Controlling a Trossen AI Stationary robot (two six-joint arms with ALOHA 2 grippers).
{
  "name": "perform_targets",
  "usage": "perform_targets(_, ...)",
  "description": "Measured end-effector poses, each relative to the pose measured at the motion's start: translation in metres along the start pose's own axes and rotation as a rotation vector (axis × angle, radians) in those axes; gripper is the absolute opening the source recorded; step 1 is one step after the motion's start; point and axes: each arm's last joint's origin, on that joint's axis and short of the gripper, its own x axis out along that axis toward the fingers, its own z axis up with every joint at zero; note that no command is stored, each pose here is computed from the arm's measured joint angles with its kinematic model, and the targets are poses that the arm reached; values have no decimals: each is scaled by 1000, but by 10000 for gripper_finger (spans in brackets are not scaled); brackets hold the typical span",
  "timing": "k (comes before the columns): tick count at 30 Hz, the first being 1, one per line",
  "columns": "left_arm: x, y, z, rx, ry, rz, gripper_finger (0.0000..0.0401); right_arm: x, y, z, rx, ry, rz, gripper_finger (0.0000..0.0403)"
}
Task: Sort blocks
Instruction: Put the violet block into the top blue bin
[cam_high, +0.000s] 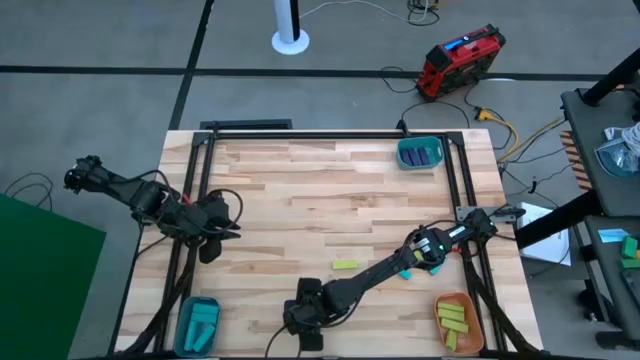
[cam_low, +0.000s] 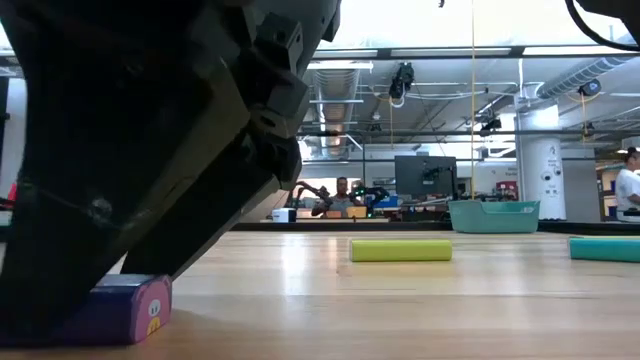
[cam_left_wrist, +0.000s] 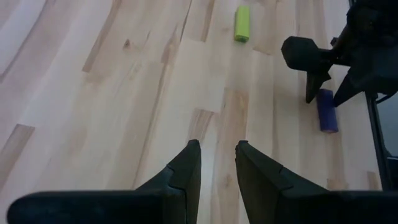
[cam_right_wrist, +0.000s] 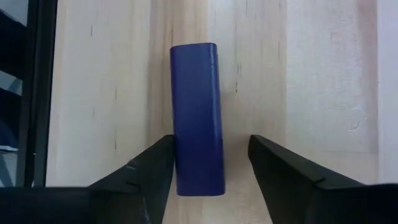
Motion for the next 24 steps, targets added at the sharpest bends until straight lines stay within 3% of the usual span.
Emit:
perform_targets(11,4,0,1,13,-13,55,79,1,-1,0,-71,4,-2,91)
perform_targets(18,4,0,1,37,-11,56,79,-2,-6,4,-50,-2,3,91)
perform_targets(24,4,0,2,37,-25,76,79,-31,-16,15,46,-24,-20,91)
